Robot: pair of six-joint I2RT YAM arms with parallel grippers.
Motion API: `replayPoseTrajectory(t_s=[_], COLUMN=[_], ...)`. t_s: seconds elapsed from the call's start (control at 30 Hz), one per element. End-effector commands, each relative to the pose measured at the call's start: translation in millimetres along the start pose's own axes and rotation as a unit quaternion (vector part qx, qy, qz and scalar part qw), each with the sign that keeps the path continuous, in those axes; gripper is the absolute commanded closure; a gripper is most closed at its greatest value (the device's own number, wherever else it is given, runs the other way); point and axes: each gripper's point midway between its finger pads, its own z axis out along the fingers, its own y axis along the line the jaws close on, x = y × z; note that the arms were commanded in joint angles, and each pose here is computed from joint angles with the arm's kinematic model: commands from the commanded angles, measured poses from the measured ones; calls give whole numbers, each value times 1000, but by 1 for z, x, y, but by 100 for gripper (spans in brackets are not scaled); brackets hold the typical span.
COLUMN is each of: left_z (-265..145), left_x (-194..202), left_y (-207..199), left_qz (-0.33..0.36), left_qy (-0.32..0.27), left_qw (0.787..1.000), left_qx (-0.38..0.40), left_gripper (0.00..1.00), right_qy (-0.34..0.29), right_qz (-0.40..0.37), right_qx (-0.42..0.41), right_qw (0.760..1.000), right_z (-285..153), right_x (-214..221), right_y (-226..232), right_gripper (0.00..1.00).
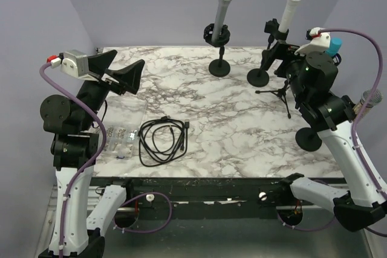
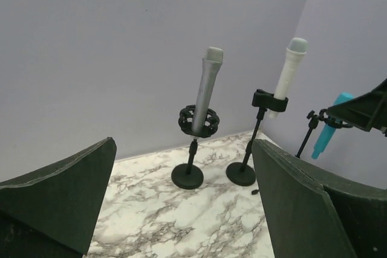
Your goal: Remove the microphone from the stand
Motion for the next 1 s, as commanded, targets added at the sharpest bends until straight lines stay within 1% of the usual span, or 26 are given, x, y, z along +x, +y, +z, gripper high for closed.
replayPoseTrajectory(t_s=[0.0, 0.1, 0.3, 0.43, 0.53, 0.57, 0.7, 0.83, 0.97], left_z=[5, 9, 11, 15, 15, 17, 20, 20, 19], left_x=[16, 30, 66, 78, 88, 85, 93, 94, 94], left_y=[-4, -3, 2, 7, 5, 4, 0, -5, -14], left_qz=[-3, -15, -39, -42, -45, -42, -55, -59, -60], left_qy=[15, 31, 70, 85, 100, 93, 104, 105, 104], left_qw=[999, 999, 995, 994, 992, 992, 989, 988, 986], left_qx=[32, 41, 51, 49, 64, 71, 86, 99, 116], left_gripper=[2, 1, 2, 1, 1, 1, 1, 1, 1], right_qy=[3, 14, 43, 45, 37, 33, 13, -6, -17], right_qz=[11, 15, 23, 39, 46, 44, 41, 37, 29], right_qx=[-2, -36, -75, -114, -142, -152, -174, -193, -183], right_qw=[1000, 999, 996, 992, 988, 987, 984, 981, 983], right_z=[11, 22, 52, 78, 99, 107, 141, 167, 190], right_x=[-2, 9, 35, 46, 51, 53, 51, 47, 49], right_y=[9, 24, 49, 74, 91, 98, 119, 136, 140], right_gripper=[0, 0, 0, 0, 0, 0, 0, 5, 10])
